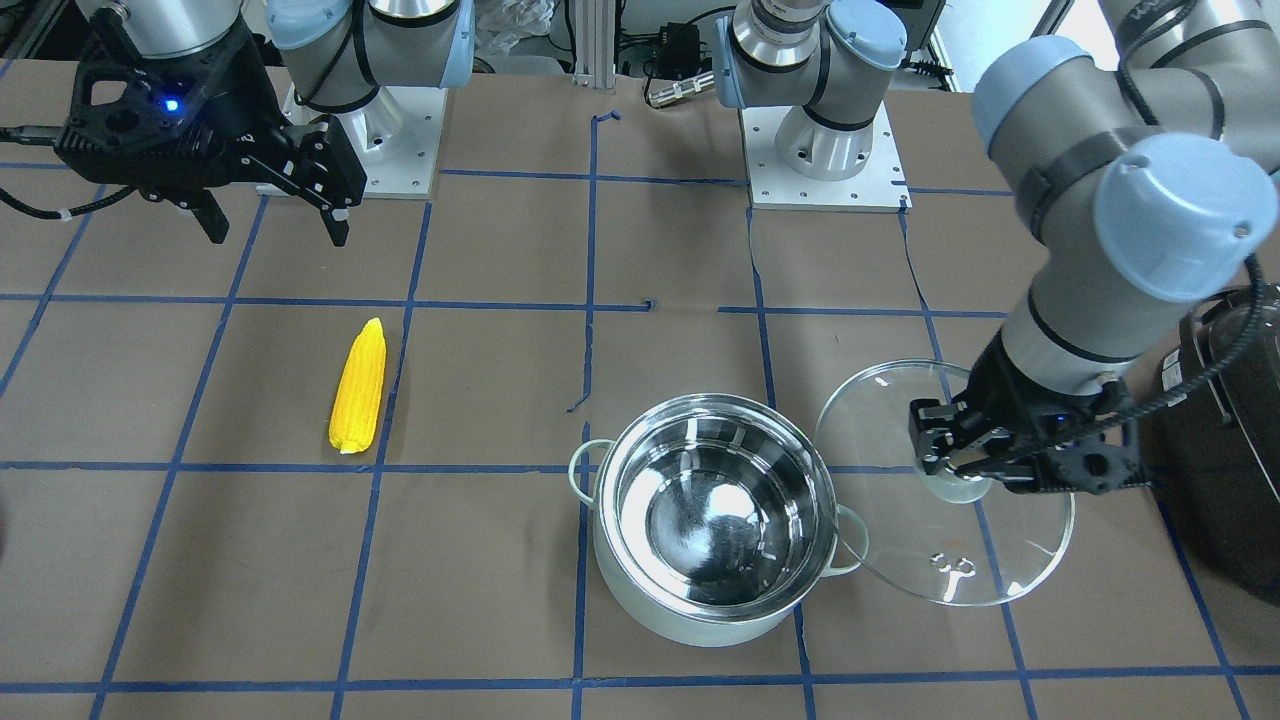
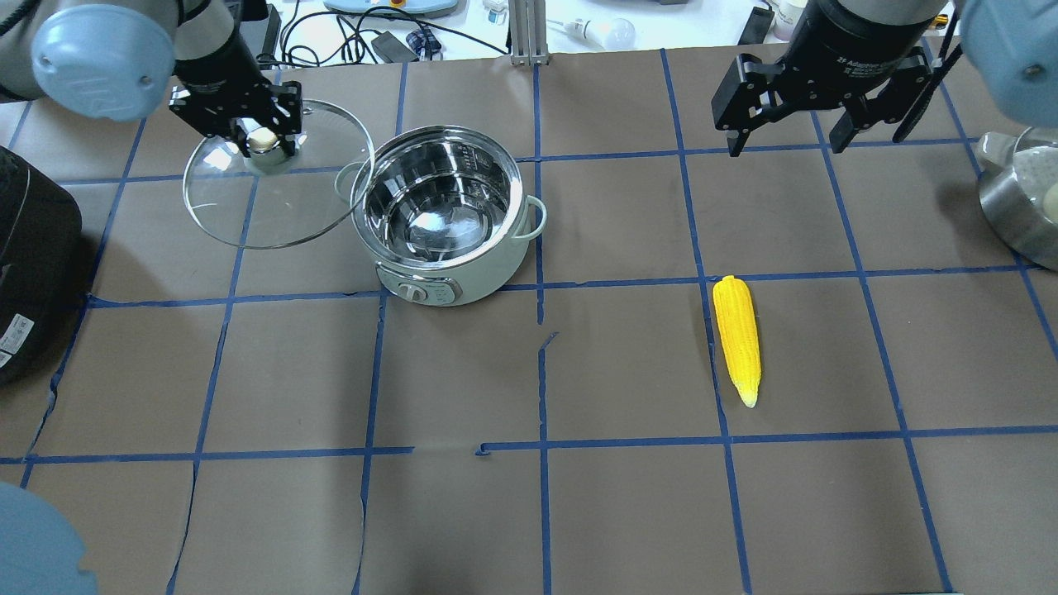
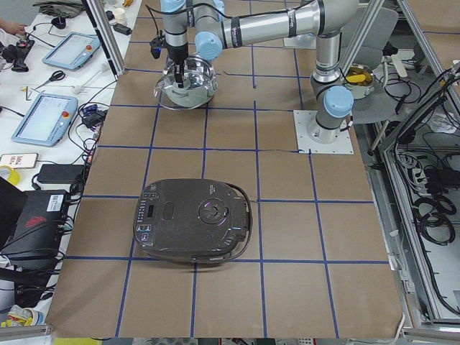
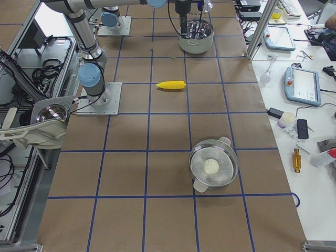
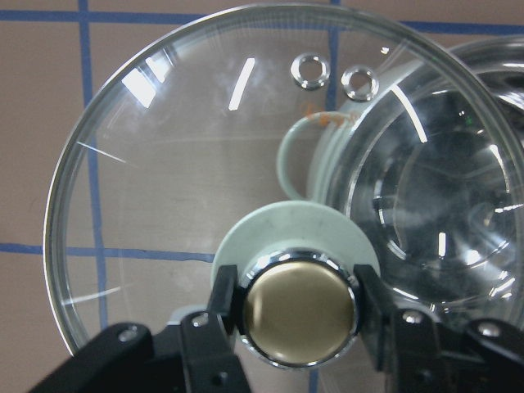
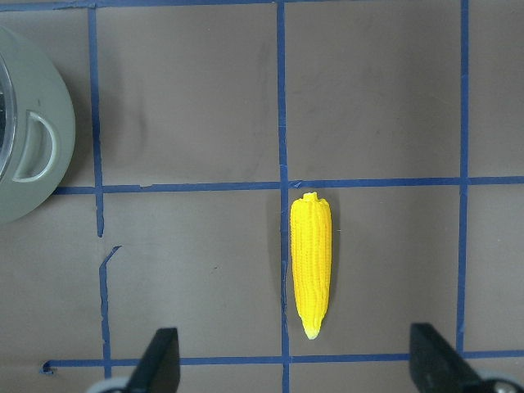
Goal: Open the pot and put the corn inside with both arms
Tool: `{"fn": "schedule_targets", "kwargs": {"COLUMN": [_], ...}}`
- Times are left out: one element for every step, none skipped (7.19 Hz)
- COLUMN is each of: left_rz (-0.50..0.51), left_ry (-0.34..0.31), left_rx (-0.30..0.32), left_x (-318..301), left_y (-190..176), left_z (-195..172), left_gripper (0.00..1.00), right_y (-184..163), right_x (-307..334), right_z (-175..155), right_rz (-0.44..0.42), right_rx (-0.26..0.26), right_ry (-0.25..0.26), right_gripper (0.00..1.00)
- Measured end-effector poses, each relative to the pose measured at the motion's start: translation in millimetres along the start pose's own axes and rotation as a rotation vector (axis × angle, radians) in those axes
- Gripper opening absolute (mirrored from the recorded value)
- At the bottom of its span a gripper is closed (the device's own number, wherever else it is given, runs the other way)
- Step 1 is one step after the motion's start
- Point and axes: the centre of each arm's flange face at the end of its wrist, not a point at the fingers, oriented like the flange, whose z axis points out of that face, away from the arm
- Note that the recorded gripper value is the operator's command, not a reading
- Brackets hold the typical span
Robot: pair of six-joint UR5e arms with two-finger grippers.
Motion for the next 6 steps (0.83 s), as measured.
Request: {"fn": "schedule_targets", "kwargs": {"left_rz": [0.016, 0.034, 0.061, 0.096, 0.11, 0.105], "left_ry": [-0.002, 0.009, 0.029, 0.035, 0.034, 0.039], "left_rx": [-0.007, -0.017, -0.014, 0.01, 0.022, 0.007], "left_x": [-31.6, -56.7, -78.3, -101.0, -121.2, -129.8], "left_y": [-4.1, -6.4, -6.5, -3.1, 7.3, 19.9], "left_z": [7.9, 20.9, 42.1, 69.3, 99.1, 123.9], "left_gripper": [0.19, 0.19, 0.19, 0.17, 0.16, 0.15], "right_y": [0.0, -0.2, -1.2, -2.8, -4.3, -5.3], "right_x": [0.0, 0.1, 0.5, 0.9, 0.4, 0.5], "right_z": [-0.1, 0.1, 0.1, 0.0, 0.5, 0.9], "right_rz": [0.0, 0.0, 0.0, -0.001, 0.0, 0.001], "right_rx": [0.0, 0.0, 0.001, 0.002, 0.003, 0.003], "right_ry": [0.0, 0.0, 0.003, 0.009, 0.012, 0.014], "right_gripper": [1.0, 1.0, 1.0, 1.0, 1.0, 1.0]}}
